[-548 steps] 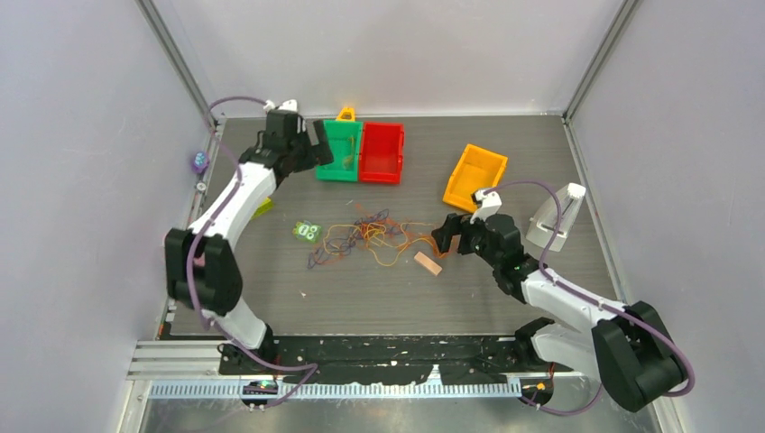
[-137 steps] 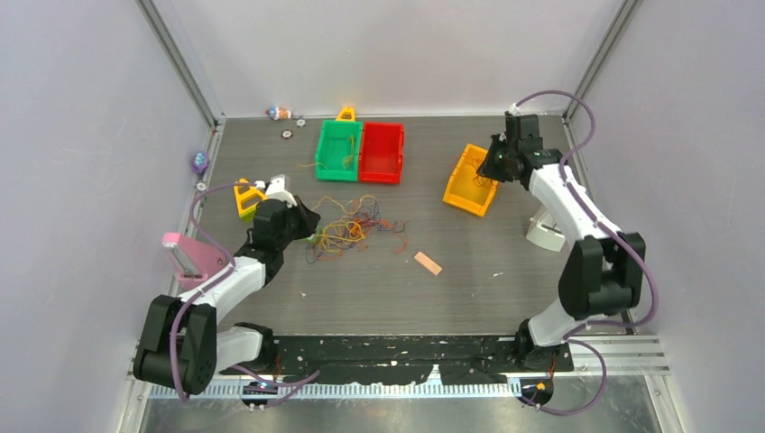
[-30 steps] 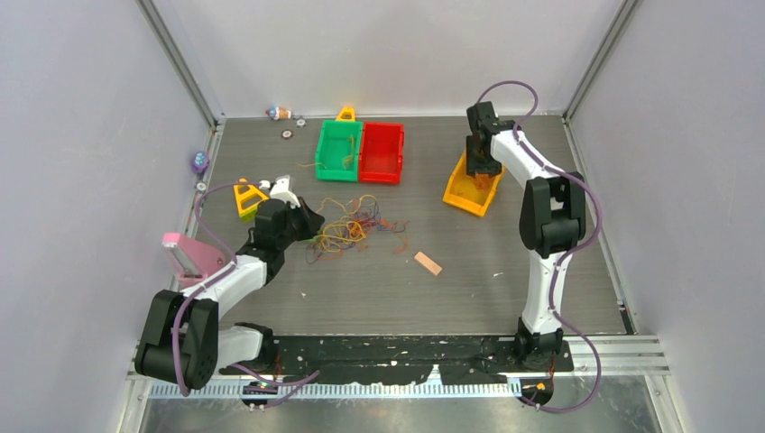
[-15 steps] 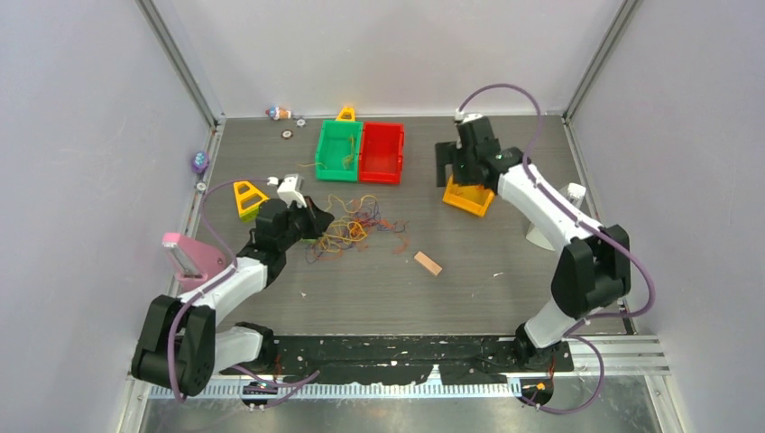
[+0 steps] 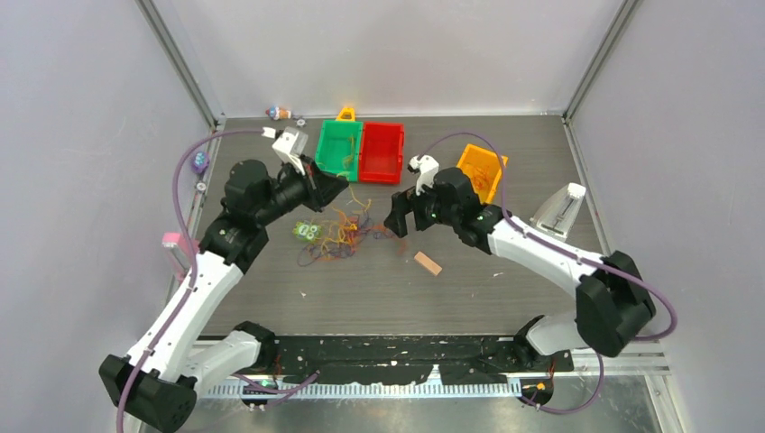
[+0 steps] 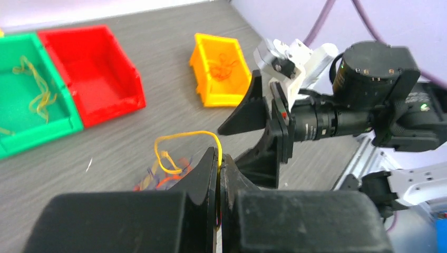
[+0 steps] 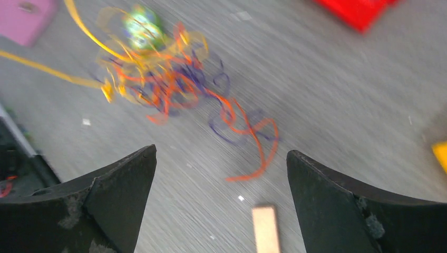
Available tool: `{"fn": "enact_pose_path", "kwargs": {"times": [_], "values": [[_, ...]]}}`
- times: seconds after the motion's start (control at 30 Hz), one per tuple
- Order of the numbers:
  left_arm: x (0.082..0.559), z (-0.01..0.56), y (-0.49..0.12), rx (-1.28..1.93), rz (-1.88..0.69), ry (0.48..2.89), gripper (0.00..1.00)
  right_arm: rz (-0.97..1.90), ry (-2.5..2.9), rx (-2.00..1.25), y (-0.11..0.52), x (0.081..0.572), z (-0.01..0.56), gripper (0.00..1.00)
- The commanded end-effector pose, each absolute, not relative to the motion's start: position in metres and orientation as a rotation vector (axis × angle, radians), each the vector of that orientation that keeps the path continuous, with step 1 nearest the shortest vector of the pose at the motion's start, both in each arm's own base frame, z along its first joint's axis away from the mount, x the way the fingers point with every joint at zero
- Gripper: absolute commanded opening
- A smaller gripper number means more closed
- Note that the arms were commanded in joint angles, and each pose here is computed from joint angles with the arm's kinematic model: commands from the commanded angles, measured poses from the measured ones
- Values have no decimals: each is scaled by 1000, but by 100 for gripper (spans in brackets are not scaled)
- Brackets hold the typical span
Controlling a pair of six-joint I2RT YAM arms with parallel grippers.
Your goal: Untangle the cables
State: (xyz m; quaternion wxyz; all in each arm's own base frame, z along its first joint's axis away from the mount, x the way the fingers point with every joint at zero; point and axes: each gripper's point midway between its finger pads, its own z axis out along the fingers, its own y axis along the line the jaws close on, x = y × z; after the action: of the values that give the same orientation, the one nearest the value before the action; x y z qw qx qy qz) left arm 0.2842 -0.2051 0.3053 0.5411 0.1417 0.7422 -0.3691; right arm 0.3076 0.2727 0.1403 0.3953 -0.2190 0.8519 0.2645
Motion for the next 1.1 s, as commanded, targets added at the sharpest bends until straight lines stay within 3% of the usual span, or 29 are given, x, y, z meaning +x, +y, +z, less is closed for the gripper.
{"fn": "enact_pose_path", "kwargs": {"times": [0.0,0.27,0.73,0.8,0.9,0.97,1.07], "values": [[257,333,-216,454,-976,1829,0,837,1736,-628,306,305,242,99],[244,401,-231,543,-1079,1770,0,942,1515,-702,328,285,298,95],[248,411,-249,533,-1159,1776,0,1043,1426,-818,388,264,310,97],[247,413,-249,525,-1162,1775,0,1023,1445,-809,395,267,304,86],[244,415,-250,526,-1184,1765,0,1016,1480,-778,401,271,299,49],[243,415,-250,519,-1194,1764,0,1012,1484,-752,402,271,300,33],[243,410,-247,504,-1232,1765,10,1001,1498,-726,400,270,301,12]]}}
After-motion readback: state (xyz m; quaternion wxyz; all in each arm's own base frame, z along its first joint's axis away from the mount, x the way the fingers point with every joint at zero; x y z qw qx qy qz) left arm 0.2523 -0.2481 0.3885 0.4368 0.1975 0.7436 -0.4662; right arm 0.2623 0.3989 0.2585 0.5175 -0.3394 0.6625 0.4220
